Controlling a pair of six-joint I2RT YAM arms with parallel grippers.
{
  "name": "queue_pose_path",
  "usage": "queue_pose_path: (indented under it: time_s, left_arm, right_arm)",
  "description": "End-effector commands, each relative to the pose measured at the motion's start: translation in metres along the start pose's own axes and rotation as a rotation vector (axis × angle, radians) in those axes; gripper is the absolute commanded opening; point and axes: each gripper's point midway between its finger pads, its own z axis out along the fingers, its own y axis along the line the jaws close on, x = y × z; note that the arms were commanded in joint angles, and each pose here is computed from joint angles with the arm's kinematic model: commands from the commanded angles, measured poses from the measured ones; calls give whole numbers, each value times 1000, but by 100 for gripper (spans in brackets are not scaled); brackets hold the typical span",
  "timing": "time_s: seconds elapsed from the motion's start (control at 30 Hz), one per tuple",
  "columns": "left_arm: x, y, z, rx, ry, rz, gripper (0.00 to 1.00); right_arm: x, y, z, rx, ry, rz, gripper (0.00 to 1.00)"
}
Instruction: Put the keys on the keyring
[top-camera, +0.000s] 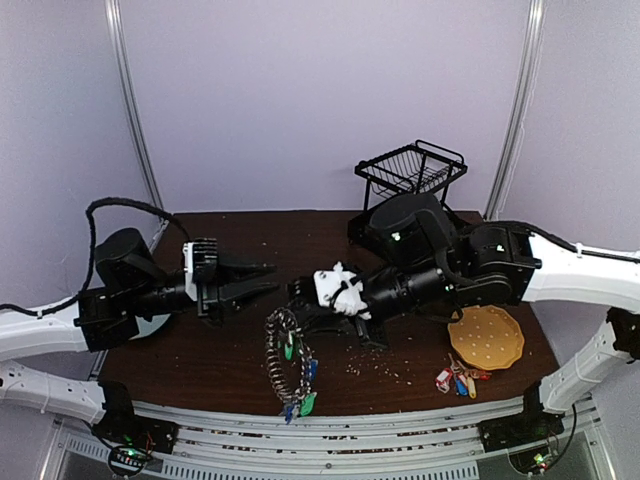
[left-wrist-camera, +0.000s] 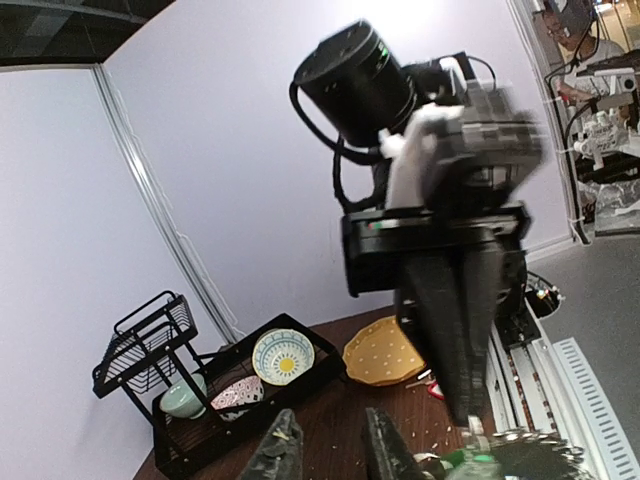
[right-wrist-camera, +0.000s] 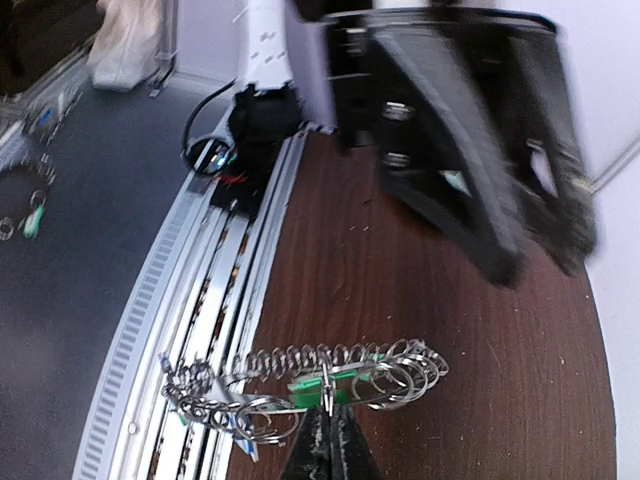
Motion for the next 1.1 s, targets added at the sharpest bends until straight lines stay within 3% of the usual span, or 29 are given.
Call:
queue_pose_path:
  time_s: [0.0,0.07,0.23,0.33,0.43,0.6,0.9,1.07]
  left_arm:
    - [-2,-14,-14,26,-24,-65,23]
    - [-6,-23,-19,25,-43,-65,24]
    - [4,-3,-18,-150,-16,-118,24]
    - [6,-8,-11,-136,-23,-124,37]
    - [8,-7,-8,-155,-26,-118,41]
    - [10,17,-16,-308,-22,-103,34]
    - [4,3,-3,-232,-70,-121,34]
    - [5,9,-4,-266,-60,-112,12]
  right_arm:
    - [-61,-43,-34,159,-328,223,0]
    - [-59,-55,-39,230,-367,291,0]
    - [-67,-65,-48,277,-442,347,0]
    - [-68,-69,-50,297,-468,365,0]
    - [-70,-68,-50,290,-489,372,0]
    - [-68,-65,-48,279,-503,377,0]
    - [-69,-69,-44,291,-522,392,0]
    - [-68,-68,-45,284,-528,394,0]
